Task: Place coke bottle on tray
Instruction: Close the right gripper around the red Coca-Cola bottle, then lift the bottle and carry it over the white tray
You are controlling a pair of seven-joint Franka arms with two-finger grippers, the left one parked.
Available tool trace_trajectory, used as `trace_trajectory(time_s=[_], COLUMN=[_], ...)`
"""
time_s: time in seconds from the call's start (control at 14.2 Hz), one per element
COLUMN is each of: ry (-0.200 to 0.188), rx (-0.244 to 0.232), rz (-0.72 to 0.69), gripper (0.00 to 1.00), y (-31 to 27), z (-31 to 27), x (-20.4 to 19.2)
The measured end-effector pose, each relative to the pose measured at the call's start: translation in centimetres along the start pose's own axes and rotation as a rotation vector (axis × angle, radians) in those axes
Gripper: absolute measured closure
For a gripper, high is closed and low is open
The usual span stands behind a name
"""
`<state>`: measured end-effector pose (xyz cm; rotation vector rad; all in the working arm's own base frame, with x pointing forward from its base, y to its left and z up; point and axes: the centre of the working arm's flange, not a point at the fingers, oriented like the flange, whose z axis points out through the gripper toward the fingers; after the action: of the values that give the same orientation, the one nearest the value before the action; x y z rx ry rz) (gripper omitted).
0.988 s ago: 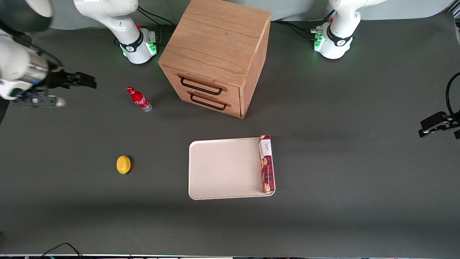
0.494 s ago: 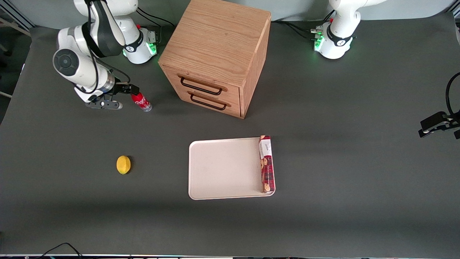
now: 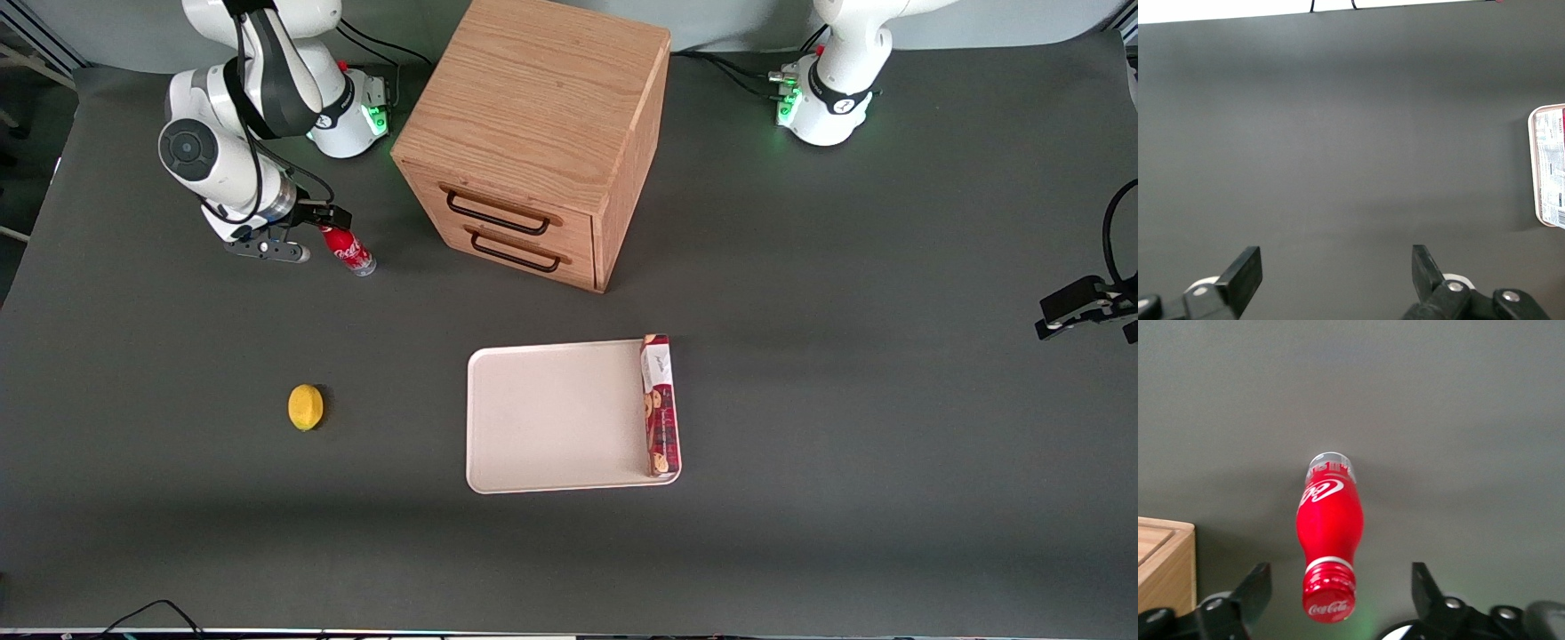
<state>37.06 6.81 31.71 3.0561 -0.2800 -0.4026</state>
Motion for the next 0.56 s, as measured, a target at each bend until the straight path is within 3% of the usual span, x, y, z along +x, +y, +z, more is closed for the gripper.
trace_trajectory(time_s=[0.14,0.49,0.56], ry=[-0.004,0.008,0.012], rx=[0.008,-0.008,-0.014], rz=[0.005,-0.028,-0.036], gripper=[0.14,0.68,0.68], y=[-0.1,-1.6,-2.1], z=[0.1,-0.1,-0.1], x=[-0.1,-0.7,-1.0])
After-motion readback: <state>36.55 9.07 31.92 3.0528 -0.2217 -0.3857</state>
